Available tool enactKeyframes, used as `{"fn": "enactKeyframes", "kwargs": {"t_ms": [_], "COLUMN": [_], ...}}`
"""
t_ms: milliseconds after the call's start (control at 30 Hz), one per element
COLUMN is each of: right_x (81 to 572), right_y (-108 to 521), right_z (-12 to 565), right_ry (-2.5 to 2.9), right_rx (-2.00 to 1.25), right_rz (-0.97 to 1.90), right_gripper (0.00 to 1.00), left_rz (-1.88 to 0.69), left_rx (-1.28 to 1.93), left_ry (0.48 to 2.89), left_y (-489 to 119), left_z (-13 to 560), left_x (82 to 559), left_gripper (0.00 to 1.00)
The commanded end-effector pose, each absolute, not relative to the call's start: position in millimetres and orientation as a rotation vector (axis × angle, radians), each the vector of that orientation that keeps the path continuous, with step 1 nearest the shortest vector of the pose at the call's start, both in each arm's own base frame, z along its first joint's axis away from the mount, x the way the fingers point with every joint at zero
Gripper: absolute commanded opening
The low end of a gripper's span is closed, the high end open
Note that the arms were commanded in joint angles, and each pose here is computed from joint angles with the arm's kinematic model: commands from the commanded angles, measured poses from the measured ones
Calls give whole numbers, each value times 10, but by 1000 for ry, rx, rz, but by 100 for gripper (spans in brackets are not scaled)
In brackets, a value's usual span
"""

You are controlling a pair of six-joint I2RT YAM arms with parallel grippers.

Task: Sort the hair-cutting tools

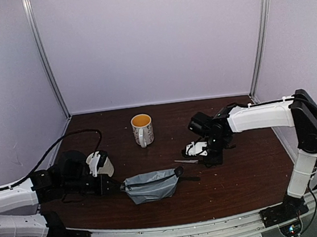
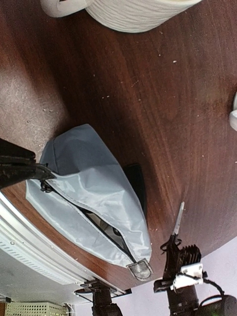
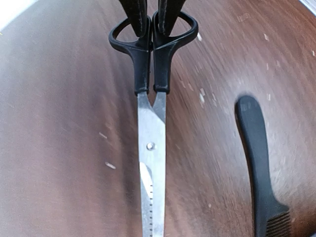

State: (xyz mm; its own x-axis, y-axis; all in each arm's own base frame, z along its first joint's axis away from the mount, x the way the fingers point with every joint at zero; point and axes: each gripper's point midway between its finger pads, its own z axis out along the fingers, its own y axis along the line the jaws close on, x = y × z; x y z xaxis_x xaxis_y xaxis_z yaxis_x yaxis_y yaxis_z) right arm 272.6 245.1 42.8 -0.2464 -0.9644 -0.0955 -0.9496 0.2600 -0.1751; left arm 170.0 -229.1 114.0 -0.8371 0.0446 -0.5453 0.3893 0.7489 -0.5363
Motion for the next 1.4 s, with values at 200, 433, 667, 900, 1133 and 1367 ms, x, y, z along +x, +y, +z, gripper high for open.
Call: {"fn": "enactKeyframes", "kwargs": {"t_ms": [200,433,667,900,1133,1367], "right_x": [2858,2674,2529,2411,2214,2111], "right_y": [2235,2644,3029,3291,3456,3668], "right_z": [1538,1989,1884,1903,1930,1752], "right_ry": [2060,1794,1600,1445,1306,1243], "right_rx": [-1725,-1788,-1854,-1837,-1876,-1931], "right_rz": [-444,-549,-729,-850,-913,-963], "right_gripper": [0,0,0,0,0,0], "left_rz": [-941,-980,-1006,-1017,-1025,-1034], "left_rx": [336,336,321,306,302,301], "left_ry": [2334,2308,2284,2270,2274,2269], "left_y": [-2388,-2427,-2432,-2418,-2434,-2439], "left_z": [1398,1471,1494,1520,1494,1489], "left_x": [1823,1823,1821,1816,1820,1817], "left_gripper": [0,0,0,0,0,0]}}
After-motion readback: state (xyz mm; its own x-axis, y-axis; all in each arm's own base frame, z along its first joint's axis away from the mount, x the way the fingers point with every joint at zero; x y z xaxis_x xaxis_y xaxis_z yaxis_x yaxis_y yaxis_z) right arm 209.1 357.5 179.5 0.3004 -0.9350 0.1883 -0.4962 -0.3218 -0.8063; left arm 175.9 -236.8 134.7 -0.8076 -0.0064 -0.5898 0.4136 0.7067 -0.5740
